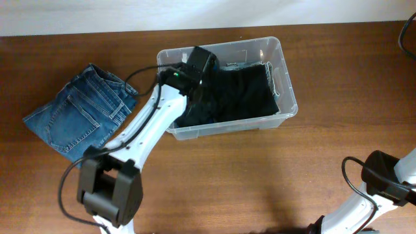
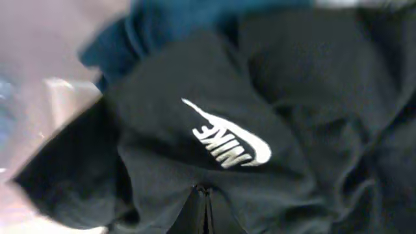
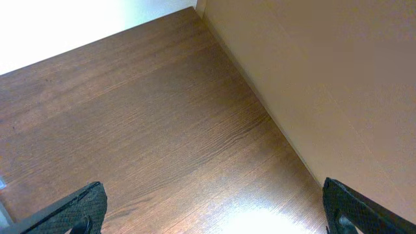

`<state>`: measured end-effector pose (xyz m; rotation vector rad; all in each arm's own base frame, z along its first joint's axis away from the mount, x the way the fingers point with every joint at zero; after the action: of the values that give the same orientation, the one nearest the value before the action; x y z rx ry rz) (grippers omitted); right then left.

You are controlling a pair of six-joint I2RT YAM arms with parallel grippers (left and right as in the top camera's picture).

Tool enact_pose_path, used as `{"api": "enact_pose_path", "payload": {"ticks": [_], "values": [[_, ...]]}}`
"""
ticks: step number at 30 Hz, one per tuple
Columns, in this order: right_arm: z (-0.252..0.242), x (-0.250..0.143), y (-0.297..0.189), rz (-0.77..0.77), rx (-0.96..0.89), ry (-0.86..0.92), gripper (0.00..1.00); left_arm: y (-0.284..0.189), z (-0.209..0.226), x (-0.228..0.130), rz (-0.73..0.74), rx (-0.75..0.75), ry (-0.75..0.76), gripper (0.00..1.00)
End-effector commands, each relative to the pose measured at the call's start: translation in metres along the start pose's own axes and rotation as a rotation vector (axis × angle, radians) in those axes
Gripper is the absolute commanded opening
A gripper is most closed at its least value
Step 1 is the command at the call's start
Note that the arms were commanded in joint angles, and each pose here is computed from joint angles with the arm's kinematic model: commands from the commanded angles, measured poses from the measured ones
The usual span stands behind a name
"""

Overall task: Pack container
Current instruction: 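Press the Nike item down into the bin with the left gripper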

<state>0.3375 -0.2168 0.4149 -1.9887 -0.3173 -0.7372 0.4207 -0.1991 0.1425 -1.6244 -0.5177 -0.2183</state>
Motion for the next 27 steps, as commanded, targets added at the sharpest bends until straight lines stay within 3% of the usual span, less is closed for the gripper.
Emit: {"api": "enact_pose_path", "payload": {"ticks": [1,8,15,20,27], "values": [[-0.001,-0.002,0.001,0.011,-0.007,0.001,0.98,-0.013,-0.001,0.018,-0.076,0.002,-0.014,0.02],[-0.001,-0.002,0.001,0.011,-0.007,0.001,0.98,0.0,-0.007,0.019,-0.076,-0.012,-0.017,0.02],[-0.001,-0.002,0.001,0.011,-0.007,0.001,0.98,0.012,0.005,-0.009,0.052,0.038,0.008,0.03],[-0.001,-0.002,0.001,0.011,-0.007,0.001,0.98,0.009,0.019,-0.036,0.175,0.09,0.029,0.15],[-0.001,-0.002,0.001,0.011,-0.007,0.001,0.98,0.016,0.021,-0.055,0.247,0.08,0.03,0.15]]}}
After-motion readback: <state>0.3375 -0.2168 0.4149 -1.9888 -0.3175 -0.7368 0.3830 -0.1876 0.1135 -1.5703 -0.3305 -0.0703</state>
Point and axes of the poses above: each gripper's point midway between its finger pads, its own y axis out along the fingers, its own z axis along the line the jaws close on, x = y × z, the point moved 1 cm from there along -y, back along the fingers, and after that the axes turned 14 degrees about -y, right-handed, at the moved point
